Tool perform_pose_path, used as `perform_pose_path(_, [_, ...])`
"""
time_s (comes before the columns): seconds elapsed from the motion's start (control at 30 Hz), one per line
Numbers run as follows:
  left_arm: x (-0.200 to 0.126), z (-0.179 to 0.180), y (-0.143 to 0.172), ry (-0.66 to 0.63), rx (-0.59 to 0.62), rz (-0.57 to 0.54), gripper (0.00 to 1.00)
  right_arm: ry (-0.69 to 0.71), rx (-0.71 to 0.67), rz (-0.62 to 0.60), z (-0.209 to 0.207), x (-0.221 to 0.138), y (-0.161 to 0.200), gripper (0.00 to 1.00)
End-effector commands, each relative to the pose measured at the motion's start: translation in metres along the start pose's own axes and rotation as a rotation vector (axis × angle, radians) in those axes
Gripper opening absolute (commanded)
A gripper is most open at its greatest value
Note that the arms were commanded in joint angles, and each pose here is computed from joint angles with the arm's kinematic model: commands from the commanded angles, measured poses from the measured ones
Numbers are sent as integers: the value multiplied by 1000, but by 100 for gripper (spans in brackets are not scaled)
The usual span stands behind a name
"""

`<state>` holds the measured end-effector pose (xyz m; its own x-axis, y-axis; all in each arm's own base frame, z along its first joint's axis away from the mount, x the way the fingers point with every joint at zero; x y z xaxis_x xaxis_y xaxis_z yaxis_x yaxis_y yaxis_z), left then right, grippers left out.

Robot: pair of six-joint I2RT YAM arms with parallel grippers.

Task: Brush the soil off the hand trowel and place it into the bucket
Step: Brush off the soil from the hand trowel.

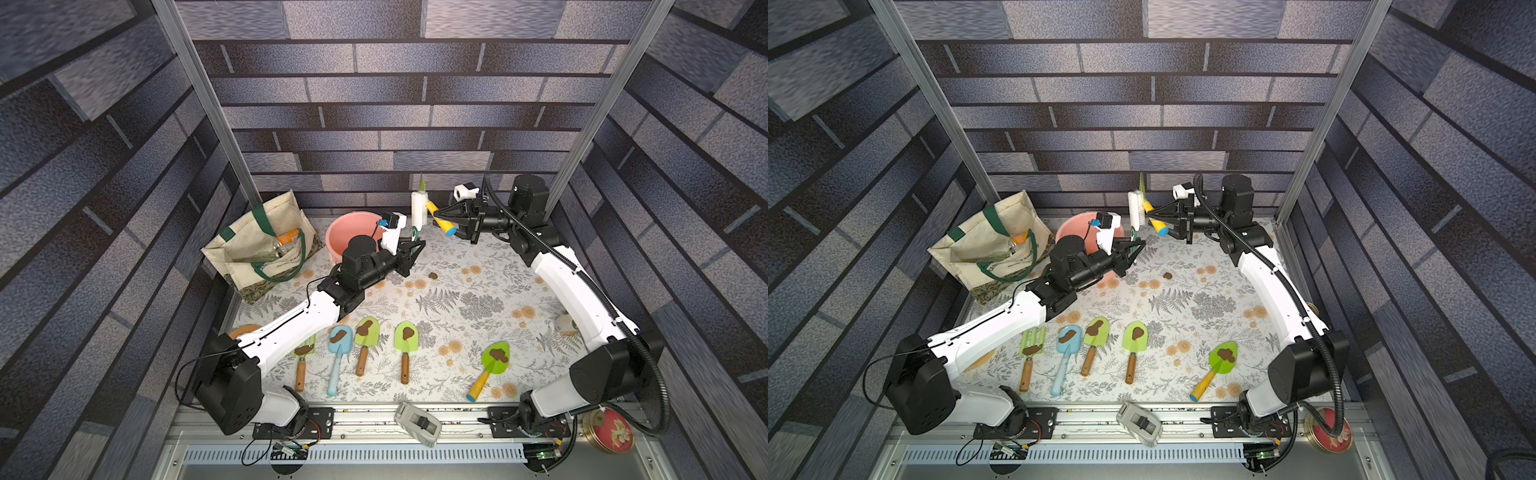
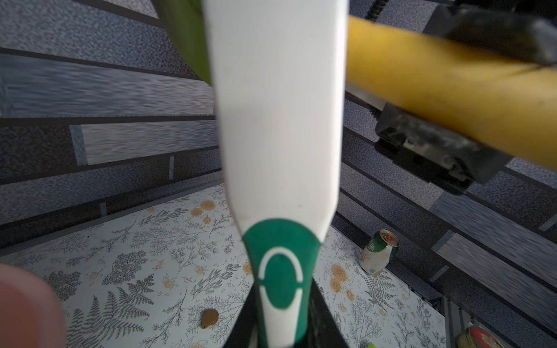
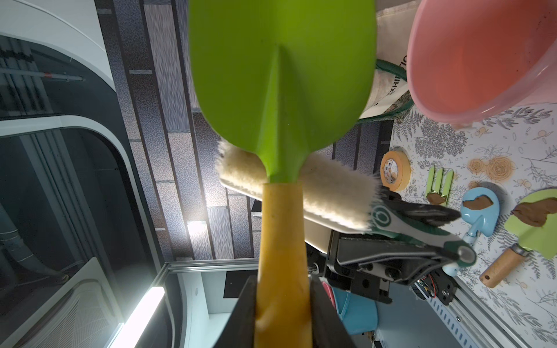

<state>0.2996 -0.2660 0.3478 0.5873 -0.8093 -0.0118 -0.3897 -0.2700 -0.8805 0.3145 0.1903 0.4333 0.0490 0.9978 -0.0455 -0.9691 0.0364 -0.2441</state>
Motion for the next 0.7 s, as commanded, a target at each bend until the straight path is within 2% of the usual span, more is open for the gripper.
perform_pose_path(0.0, [0,-18,-26,81,102,-83,0,-10,-21,23,22,-7,12,1])
perform_pose_path(0.17, [3,-13,-35,70,133,-109,0,-17,-41,21,32,-10,18,1])
perform_pose_path(0.67, [28,13,-42,103,116,-95,0,-18,-71,18,50,-17,32,1])
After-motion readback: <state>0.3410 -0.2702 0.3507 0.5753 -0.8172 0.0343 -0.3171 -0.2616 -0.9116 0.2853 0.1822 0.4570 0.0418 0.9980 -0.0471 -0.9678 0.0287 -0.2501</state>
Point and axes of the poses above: each gripper's point midway between its finger pads, its own x axis out along the fingers, its own z axis along the line the jaws close on, y = z × x, the point moved 7 cm from there along -x, back along the fingers, and after that the axes turned 13 degrees about -x, right-handed, at the moved point
